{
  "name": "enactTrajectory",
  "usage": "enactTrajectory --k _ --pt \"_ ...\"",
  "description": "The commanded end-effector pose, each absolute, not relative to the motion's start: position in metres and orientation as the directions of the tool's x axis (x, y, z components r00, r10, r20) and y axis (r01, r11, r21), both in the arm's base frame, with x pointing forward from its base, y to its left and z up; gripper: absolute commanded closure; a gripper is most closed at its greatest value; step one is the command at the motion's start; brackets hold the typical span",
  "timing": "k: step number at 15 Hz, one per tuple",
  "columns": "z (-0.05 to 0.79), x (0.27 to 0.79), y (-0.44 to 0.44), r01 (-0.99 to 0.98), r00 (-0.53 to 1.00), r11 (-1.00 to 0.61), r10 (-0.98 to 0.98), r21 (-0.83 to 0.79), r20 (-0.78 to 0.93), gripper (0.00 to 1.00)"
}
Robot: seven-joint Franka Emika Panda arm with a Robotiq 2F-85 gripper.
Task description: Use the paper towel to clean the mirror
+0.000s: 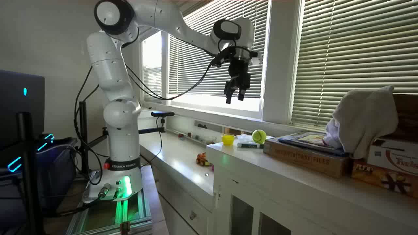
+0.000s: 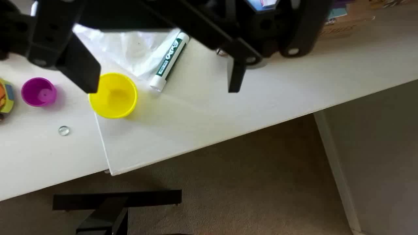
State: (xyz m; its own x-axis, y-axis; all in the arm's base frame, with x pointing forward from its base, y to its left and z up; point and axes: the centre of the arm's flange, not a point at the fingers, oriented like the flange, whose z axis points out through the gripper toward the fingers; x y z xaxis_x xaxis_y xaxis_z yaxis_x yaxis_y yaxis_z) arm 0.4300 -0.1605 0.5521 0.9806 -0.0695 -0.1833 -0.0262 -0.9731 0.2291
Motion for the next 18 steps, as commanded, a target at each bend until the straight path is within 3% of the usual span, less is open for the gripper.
enactTrajectory --k 1,14,18 --pt "0.552 0.43 -0.161 -0.026 0.981 -0.973 -0.069 0.229 -0.184 0.0" --pt "0.552 0.43 -0.161 -0.026 0.98 -0.973 -0.069 0.229 -0.184 0.0" --pt "0.532 0.452 -0.141 -0.213 0.963 -0.971 -0.228 0.111 -0.144 0.0"
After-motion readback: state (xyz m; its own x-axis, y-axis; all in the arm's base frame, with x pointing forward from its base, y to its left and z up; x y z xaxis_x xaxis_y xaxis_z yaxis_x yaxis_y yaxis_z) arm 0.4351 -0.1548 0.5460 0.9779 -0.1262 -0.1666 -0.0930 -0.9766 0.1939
